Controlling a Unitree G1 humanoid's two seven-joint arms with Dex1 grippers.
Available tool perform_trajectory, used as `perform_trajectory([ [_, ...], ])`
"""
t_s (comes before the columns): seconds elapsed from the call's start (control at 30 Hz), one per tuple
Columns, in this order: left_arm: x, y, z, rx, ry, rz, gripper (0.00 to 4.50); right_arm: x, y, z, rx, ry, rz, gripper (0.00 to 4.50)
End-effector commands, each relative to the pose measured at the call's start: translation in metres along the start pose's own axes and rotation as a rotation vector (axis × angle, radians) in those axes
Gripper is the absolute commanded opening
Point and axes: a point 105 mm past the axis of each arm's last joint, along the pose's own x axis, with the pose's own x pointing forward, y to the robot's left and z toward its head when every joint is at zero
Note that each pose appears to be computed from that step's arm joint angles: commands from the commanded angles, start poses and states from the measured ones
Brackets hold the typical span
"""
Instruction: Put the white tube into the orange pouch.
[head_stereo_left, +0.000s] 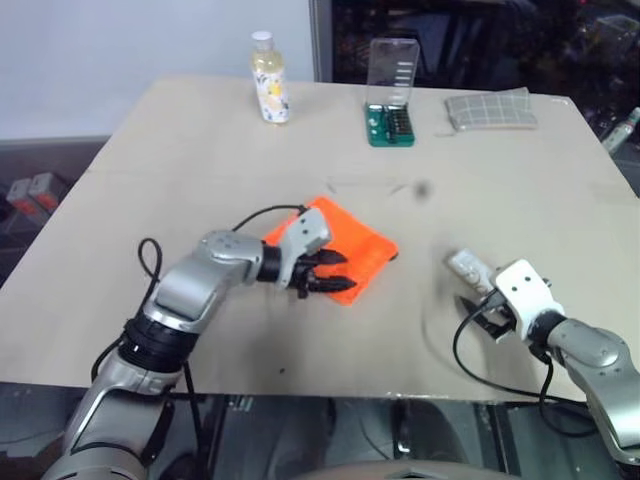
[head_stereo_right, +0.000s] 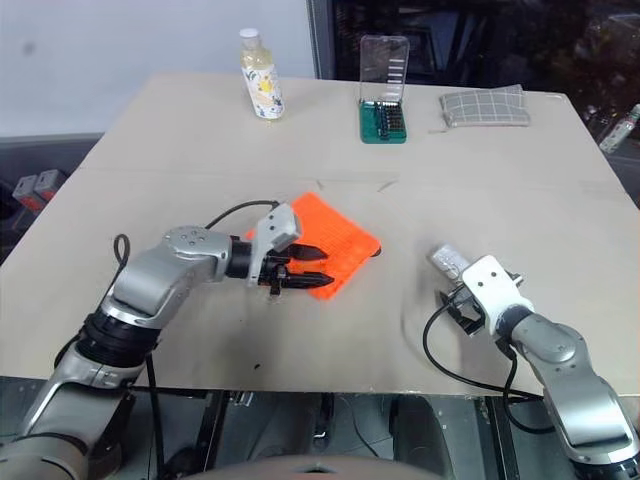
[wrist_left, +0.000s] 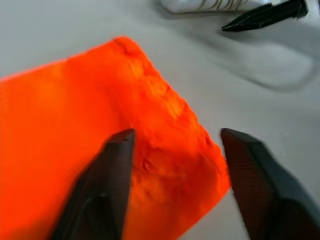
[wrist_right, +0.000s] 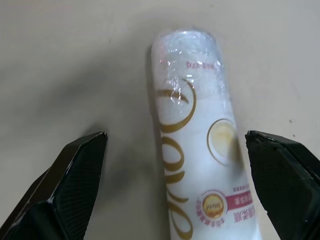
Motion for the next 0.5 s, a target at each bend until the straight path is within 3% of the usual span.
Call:
perform_trajectory([
  [0.03,0.001,0.002,0.003,0.100,0.026,0.005,2.60,-0.004,-0.004,0.004,-0.028,-0.004,-0.014,4.50],
  [0.17,0.010,0.004,-0.007,0.161,0.076,0.008,2.60,-0.002,-0.005,-0.003,-0.017,0.028,-0.014,4.50],
  [0.27,0.015,-0.001,-0.009,0.161,0.068,-0.023,1.75,-0.001,-0.006,-0.005,-0.010,0.038,-0.012,4.50],
  [0.33,0.017,-0.001,-0.011,0.149,0.062,-0.029,0.85,0.001,-0.006,-0.006,-0.012,0.046,-0.008,4.50],
  [0.37,0.017,0.000,-0.012,0.134,0.055,-0.030,0.10,0.002,-0.006,-0.007,-0.005,0.051,-0.005,4.50],
  [0.5,0.012,0.005,0.001,0.039,-0.034,-0.028,0.02,0.004,-0.006,-0.008,0.004,0.055,0.006,4.50],
])
